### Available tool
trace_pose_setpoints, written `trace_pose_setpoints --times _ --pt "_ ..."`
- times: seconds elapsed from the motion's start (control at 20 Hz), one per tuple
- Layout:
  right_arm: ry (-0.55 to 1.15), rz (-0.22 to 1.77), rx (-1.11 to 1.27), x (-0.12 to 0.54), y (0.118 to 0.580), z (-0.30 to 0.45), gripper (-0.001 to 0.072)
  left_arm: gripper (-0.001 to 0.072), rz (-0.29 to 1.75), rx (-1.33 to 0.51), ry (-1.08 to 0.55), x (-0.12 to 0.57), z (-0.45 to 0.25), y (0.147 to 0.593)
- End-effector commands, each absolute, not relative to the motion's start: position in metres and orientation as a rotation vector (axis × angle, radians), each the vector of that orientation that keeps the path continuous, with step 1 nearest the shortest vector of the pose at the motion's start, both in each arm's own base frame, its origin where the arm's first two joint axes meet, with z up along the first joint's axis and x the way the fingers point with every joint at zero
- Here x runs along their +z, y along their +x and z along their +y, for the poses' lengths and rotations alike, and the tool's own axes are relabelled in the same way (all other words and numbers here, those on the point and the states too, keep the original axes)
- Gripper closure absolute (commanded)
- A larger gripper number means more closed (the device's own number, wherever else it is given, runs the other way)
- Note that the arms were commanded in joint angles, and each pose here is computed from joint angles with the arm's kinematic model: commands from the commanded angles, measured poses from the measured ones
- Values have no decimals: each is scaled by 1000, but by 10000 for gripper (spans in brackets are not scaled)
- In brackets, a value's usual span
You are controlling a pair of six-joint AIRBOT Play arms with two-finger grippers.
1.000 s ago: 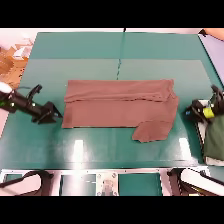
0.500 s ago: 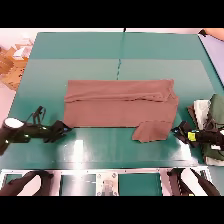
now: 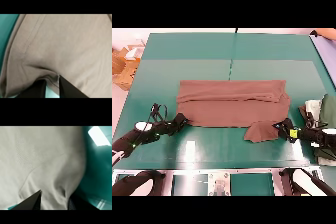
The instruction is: Fold the shirts.
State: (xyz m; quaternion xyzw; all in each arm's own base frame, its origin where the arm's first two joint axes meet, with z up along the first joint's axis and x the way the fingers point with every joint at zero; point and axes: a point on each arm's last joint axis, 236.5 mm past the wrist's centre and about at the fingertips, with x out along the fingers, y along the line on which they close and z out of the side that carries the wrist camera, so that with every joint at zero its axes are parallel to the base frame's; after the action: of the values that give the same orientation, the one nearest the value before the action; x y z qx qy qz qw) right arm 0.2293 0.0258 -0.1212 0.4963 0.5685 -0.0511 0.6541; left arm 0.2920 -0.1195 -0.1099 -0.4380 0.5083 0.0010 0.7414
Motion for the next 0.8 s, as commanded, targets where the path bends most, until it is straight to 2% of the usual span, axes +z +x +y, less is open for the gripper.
trace_pose_setpoints --times 0.0,0.35,0.45,0.75 --pt "1094 1348 -117 -138 224 33 285 674 1078 44 -974 -112 -114 299" --pt "1039 1446 8 -129 206 48 290 681 1071 -94 -918 -83 -133 316" --pt "1040 1468 28 -127 202 52 375 682 1088 -113 -913 -82 -136 313" --pt "1027 1563 17 -129 181 54 376 681 1125 -143 -904 -83 -143 305"
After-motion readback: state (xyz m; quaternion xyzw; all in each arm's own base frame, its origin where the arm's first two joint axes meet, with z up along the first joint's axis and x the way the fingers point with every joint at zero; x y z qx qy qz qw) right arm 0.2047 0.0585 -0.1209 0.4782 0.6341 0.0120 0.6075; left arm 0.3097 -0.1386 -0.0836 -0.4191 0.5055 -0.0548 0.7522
